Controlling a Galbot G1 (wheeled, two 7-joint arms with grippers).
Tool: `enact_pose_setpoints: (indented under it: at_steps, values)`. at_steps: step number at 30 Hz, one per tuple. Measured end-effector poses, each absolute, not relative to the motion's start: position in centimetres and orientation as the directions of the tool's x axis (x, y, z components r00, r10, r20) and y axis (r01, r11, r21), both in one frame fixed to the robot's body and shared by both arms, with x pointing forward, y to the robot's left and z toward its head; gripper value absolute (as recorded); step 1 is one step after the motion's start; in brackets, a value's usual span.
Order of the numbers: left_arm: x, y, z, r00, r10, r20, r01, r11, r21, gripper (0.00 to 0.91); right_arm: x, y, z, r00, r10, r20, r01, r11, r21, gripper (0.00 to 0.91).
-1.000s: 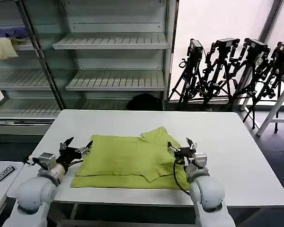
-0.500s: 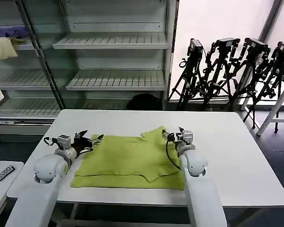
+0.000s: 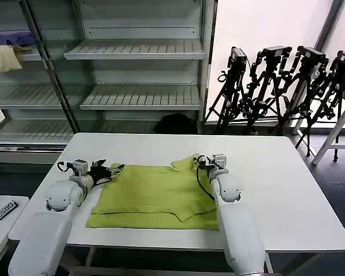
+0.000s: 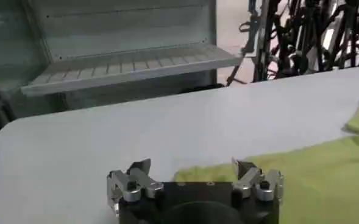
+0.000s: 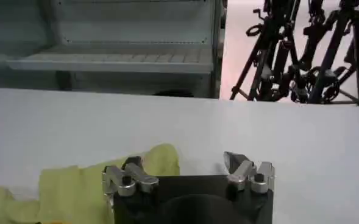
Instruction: Fold and organize the clothes.
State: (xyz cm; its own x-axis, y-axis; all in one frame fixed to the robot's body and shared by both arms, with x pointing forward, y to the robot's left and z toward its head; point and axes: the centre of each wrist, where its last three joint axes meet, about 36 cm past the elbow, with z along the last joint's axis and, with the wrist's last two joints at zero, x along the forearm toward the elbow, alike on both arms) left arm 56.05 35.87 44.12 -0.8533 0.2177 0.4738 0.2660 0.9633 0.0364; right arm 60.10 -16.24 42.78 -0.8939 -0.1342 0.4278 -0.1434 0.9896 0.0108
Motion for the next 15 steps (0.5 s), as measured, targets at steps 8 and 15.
enact_pose_setpoints:
  at_steps: [8,15]
  values:
    - [56.31,36.54,43.42,-0.845,0.211,0.492,0.256,0.966,0.024,0.907,60.46,-16.22,42.56,-0.890,-0.132,0.437,-0.144,0.989,0.005,0.907]
    - [56.30,36.54,43.14,-0.842,0.216,0.495,0.257,0.966,0.014,0.907,60.46,-16.03,42.40,-0.887,-0.136,0.441,-0.154,0.988,-0.004,0.907]
